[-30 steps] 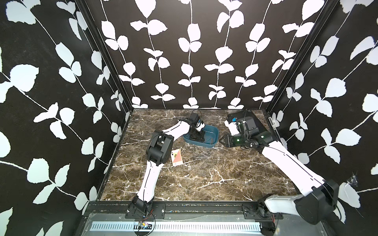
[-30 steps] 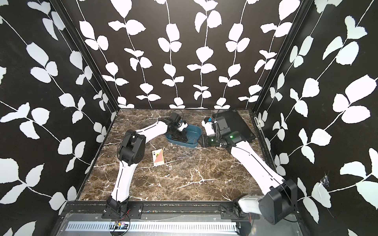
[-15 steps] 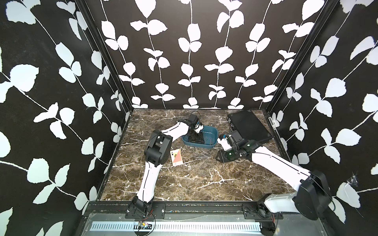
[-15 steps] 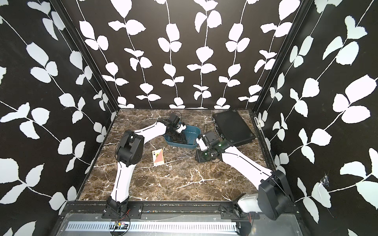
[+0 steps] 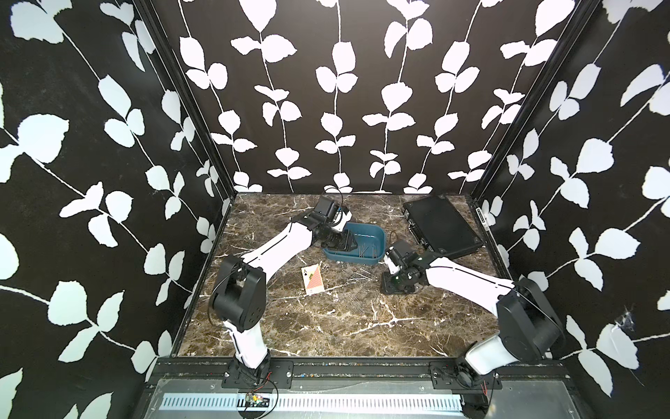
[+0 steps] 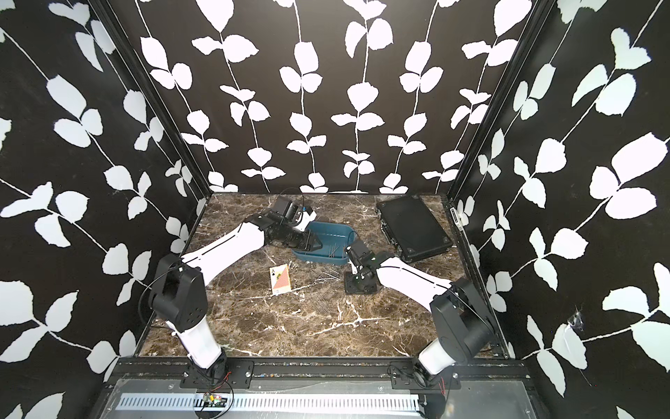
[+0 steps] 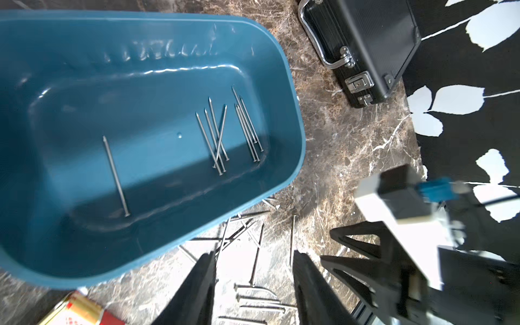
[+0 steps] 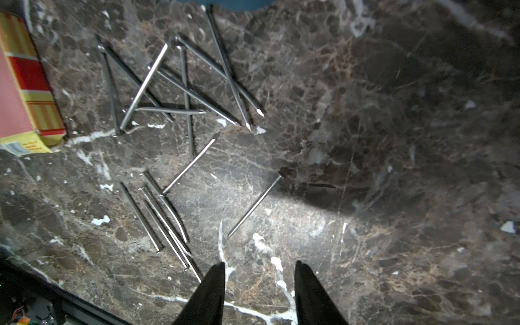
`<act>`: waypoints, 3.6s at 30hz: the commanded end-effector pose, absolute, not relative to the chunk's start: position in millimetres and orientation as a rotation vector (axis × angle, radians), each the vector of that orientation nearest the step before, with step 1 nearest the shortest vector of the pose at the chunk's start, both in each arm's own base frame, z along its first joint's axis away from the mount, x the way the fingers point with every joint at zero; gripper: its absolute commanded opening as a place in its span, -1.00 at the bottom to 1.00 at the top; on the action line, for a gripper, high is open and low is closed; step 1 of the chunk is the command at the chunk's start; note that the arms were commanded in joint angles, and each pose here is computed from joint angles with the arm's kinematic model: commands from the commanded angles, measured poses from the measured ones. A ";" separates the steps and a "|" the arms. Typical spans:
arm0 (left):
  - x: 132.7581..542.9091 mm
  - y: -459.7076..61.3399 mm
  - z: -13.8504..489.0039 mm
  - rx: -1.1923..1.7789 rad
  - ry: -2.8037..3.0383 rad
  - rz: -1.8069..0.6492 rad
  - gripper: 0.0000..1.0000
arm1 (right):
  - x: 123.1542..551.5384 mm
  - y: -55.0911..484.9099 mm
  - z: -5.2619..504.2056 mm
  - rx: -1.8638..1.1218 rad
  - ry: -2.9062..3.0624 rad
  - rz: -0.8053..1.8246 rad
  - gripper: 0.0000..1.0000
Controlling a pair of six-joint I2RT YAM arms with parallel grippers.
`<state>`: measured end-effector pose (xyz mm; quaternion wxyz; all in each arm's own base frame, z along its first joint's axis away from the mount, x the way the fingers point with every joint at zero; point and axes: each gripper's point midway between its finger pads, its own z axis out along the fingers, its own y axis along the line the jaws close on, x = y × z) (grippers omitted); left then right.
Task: Put the nails on the desktop into the storage box
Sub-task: Pick up the nail from the center of the board.
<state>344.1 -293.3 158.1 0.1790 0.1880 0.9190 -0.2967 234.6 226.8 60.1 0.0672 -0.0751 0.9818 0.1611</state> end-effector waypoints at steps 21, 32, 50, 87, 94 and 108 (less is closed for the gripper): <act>293.3 -232.1 164.1 0.651 2.486 -0.595 0.39 | 233.0 236.4 64.8 -2.210 1.773 0.082 -0.05; 268.3 -194.8 162.9 0.622 2.461 -0.470 0.65 | 248.0 258.4 39.4 -2.432 1.553 0.134 0.00; 267.4 -187.5 159.6 0.596 2.494 -0.465 0.65 | 252.1 230.4 18.1 -2.523 1.613 0.184 -0.01; 275.1 -200.1 154.0 0.629 2.531 -0.510 0.64 | 213.4 235.0 -9.7 -2.495 1.840 0.314 -1.00; 276.9 -201.3 154.4 0.585 2.527 -0.529 0.64 | 219.5 254.4 18.4 -2.292 1.914 0.361 -1.00; 295.0 -197.6 171.0 0.436 2.477 -0.500 0.62 | 273.1 309.3 140.8 -1.270 2.060 0.824 -1.00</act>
